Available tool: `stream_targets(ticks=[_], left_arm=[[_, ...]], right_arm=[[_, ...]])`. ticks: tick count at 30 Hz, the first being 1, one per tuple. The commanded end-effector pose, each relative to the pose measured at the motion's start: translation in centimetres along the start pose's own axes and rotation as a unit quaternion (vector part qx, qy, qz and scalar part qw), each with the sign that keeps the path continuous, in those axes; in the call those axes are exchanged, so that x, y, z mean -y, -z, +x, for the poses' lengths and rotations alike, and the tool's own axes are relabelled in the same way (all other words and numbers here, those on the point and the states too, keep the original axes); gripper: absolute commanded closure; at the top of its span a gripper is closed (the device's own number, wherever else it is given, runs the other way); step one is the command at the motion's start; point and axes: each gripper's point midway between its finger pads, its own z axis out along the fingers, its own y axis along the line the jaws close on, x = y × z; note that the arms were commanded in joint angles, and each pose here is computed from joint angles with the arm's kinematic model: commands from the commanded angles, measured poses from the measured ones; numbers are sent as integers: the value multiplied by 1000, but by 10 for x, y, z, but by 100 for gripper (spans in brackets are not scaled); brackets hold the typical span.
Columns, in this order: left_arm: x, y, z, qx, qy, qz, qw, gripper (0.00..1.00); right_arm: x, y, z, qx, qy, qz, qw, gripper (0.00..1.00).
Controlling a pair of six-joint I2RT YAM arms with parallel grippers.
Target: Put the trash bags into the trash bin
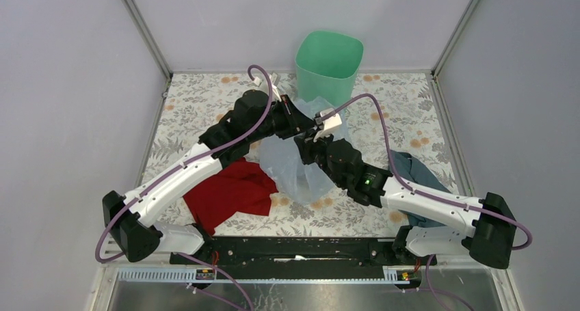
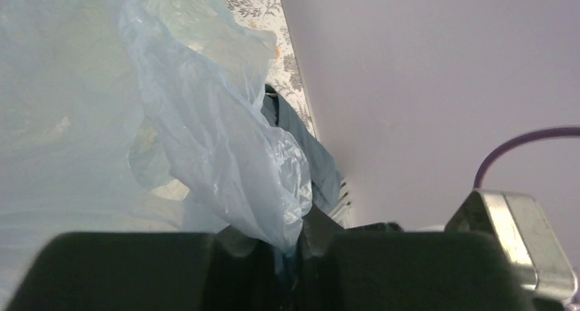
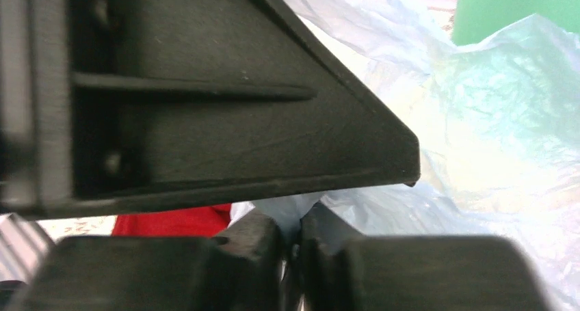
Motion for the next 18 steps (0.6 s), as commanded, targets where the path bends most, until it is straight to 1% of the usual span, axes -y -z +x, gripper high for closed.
stream_targets(ticks=[1, 2, 3, 4, 5, 7, 8, 10, 12, 14, 18], left_arm=[[27, 24, -22, 33, -32, 35, 998, 71], [24, 28, -27, 43, -41, 24, 998, 57], [20, 34, -32, 52, -52, 11, 997, 38], [18, 39, -40, 64, -64, 3, 996, 26], [12, 44, -45, 70, -74, -13, 995, 17], [-1, 53, -59, 86, -91, -48, 991, 3], [-8, 55, -67, 97, -99, -67, 988, 1], [-21, 57, -82, 117, -107, -93, 983, 1], [-32, 52, -94, 132, -108, -112, 979, 1], [-37, 39, -106, 140, -109, -119, 977, 1], [-37, -1, -128, 146, -113, -133, 974, 1]], right_arm=[[11, 1, -23, 58, -16, 38, 997, 99], [17, 5, -17, 45, -12, 51, 998, 100], [22, 11, -16, 39, -13, 59, 997, 100], [29, 16, -8, 26, -10, 69, 997, 100], [36, 26, -8, 22, -13, 75, 997, 100], [50, 44, 2, 3, -9, 91, 996, 100], [58, 54, 5, -5, -6, 103, 995, 100], [77, 75, 6, -19, 4, 134, 991, 100], [89, 94, -2, -16, 9, 146, 989, 100], [97, 110, -14, -6, 10, 154, 988, 100], [106, 136, -36, 11, 16, 155, 988, 100]])
